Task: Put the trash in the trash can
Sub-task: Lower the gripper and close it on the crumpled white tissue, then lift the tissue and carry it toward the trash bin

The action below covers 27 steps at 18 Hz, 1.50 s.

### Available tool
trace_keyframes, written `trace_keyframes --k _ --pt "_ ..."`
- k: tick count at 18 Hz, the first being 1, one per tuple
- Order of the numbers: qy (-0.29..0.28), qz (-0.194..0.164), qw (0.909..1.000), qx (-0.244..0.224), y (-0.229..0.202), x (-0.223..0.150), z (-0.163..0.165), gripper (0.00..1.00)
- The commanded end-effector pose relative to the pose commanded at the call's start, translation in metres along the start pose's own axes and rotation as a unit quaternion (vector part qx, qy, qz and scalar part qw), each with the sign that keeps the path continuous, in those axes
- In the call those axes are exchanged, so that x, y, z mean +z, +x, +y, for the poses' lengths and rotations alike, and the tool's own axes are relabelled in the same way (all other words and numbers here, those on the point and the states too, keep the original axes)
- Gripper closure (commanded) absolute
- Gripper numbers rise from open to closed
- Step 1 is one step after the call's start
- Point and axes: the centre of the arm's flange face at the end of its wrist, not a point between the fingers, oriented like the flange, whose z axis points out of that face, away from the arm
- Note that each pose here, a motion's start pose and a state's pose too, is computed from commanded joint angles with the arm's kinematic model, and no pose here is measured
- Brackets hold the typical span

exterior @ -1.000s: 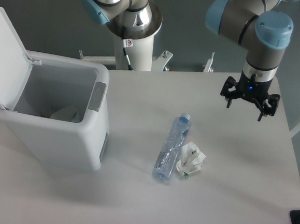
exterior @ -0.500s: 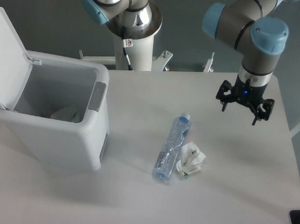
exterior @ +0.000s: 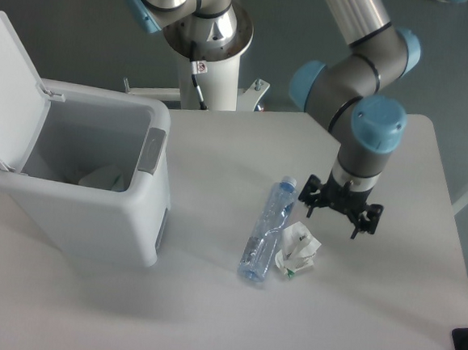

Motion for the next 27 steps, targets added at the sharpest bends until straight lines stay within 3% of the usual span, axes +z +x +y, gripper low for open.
trace_keyframes --k 3,5,7,9,10,18,21,24,27 --pt "-0.008 0.012 0.9999 0.001 0.005 0.02 -0.006 0.01" --pt "-0.008 0.012 0.9998 -0.009 0.004 0.027 -0.01 0.16" --pt "-0.009 0.013 0.9998 -0.015 0.005 0.029 -0.011 0.46" --pt "-0.01 0.013 0.9998 -0.013 0.007 0.029 -0.014 0.89" --pt "-0.011 0.013 0.9997 -0.015 0.007 0.029 -0.014 1.0" --pt "0.0 -0.001 0.9994 -0.035 -0.002 0.015 -0.022 1.0" --pt "0.016 -0.019 0.9975 -0.066 -0.011 -0.007 -0.032 1.0" --pt "0.052 -0.04 0.9899 -0.125 -0.023 -0.042 -0.054 1.0" --pt "0.105 -0.033 0.9805 -0.163 -0.024 -0.079 -0.072 1.0"
